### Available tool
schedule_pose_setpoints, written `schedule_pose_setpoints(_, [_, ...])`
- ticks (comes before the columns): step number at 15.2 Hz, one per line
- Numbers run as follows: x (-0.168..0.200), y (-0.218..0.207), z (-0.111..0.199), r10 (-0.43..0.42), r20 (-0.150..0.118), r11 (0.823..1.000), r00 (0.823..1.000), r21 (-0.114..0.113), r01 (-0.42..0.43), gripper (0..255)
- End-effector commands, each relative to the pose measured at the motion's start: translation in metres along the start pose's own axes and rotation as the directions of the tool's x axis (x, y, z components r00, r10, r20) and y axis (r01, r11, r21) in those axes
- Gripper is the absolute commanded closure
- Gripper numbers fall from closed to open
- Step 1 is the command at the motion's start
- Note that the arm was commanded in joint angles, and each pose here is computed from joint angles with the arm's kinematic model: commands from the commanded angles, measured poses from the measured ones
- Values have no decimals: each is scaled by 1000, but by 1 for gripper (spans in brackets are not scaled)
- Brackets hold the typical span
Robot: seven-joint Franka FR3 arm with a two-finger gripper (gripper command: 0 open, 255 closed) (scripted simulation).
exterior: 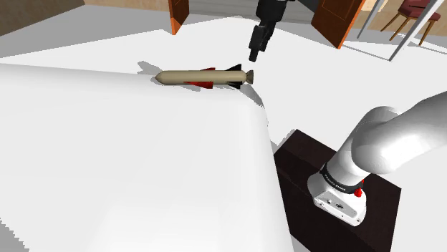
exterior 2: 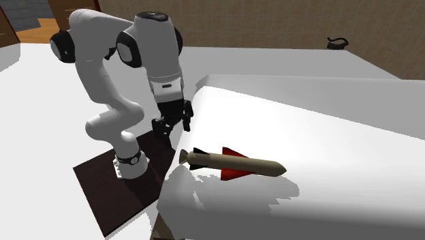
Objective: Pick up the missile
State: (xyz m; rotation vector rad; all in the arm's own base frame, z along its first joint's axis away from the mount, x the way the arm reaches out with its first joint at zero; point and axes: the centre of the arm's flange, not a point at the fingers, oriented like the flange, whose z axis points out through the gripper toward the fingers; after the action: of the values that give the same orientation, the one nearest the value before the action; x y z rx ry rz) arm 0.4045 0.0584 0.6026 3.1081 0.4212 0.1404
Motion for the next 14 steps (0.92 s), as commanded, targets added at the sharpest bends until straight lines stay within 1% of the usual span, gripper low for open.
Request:
schedule_pose_setpoints(1, [29, -7, 12, -92, 33, 996, 995, 1, 92, 0])
schedule_pose_setpoints(3, [56, -16, 25, -180, 65, 984, 982, 4, 180, 0])
schedule_pose_setpoints(5, [81, -28, 38, -266, 96, 964, 959, 10, 266, 0])
schedule_pose_setpoints(7, [105, -41, 52, -349, 126, 937, 929, 19, 350, 0])
schedule_pose_setpoints(9, [127, -57, 67, -429, 156, 902, 890, 30, 430, 0])
schedule_pose_setpoints(10, [127, -58, 68, -432, 157, 901, 888, 31, 433, 0])
schedule_pose_setpoints(14, [126, -58, 89, -432, 157, 901, 888, 31, 433, 0])
